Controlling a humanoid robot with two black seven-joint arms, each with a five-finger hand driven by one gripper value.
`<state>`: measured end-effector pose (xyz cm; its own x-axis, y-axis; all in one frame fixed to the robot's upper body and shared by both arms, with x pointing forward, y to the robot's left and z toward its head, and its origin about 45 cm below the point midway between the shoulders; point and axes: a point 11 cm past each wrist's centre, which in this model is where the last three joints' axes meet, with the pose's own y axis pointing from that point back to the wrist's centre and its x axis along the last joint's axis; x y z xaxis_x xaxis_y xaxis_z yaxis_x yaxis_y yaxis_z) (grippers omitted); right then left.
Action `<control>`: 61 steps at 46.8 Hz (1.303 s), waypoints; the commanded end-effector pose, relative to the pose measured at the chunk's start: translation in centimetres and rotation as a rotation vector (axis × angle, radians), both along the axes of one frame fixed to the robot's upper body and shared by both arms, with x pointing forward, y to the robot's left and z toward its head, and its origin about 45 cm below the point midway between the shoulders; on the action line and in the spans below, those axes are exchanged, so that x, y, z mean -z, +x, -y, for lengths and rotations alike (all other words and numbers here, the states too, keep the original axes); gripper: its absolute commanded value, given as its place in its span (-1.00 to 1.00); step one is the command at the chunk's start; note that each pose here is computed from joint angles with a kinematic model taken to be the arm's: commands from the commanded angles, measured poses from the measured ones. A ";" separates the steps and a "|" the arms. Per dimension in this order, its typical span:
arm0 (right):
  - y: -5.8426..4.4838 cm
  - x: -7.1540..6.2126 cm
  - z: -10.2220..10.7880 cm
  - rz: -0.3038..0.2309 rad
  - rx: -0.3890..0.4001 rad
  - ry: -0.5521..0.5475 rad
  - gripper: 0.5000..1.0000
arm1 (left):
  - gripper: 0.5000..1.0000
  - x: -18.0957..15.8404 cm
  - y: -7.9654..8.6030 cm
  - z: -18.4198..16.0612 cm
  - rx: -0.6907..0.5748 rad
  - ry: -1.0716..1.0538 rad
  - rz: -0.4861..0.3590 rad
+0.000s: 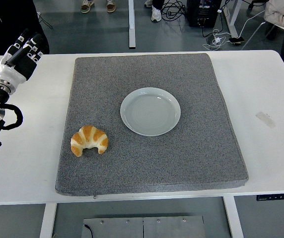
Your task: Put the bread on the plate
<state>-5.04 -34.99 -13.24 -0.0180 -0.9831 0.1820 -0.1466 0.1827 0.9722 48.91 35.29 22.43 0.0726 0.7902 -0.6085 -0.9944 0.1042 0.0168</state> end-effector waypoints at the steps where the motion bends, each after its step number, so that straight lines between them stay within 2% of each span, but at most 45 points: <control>1: 0.0 0.0 0.0 0.001 0.000 0.000 1.00 | 0.91 0.0 0.0 0.0 -0.007 -0.003 0.009; 6: 0.0 0.0 0.0 0.001 0.000 0.000 1.00 | 0.91 -0.7 0.0 -0.5 -0.044 0.000 0.060; 13: 0.0 0.0 0.0 0.001 0.000 -0.001 1.00 | 0.91 -1.4 0.1 -1.1 -0.052 0.007 0.085; 20: 0.0 0.0 0.0 0.001 0.000 -0.001 1.00 | 0.91 -1.2 0.2 -0.5 -0.037 0.013 0.075; 34: 0.0 0.0 0.0 0.001 0.000 0.000 1.00 | 0.91 -0.9 -0.2 -1.6 -0.022 0.105 0.051; 41: 0.0 0.0 0.0 -0.001 0.000 0.000 1.00 | 0.91 0.0 -0.3 -0.5 0.029 0.161 0.022; 53: 0.0 0.0 0.0 0.001 0.000 -0.001 1.00 | 0.91 -1.1 0.1 -0.4 0.054 0.212 0.049; 61: 0.0 0.0 0.0 0.001 0.000 0.000 1.00 | 0.89 -2.0 -0.2 -1.7 0.080 0.323 0.051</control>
<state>-5.04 -34.99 -13.24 -0.0180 -0.9831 0.1823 -0.1466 0.1830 0.9721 48.80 36.92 24.19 0.1512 0.9215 -0.3577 -0.9865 0.1636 0.0046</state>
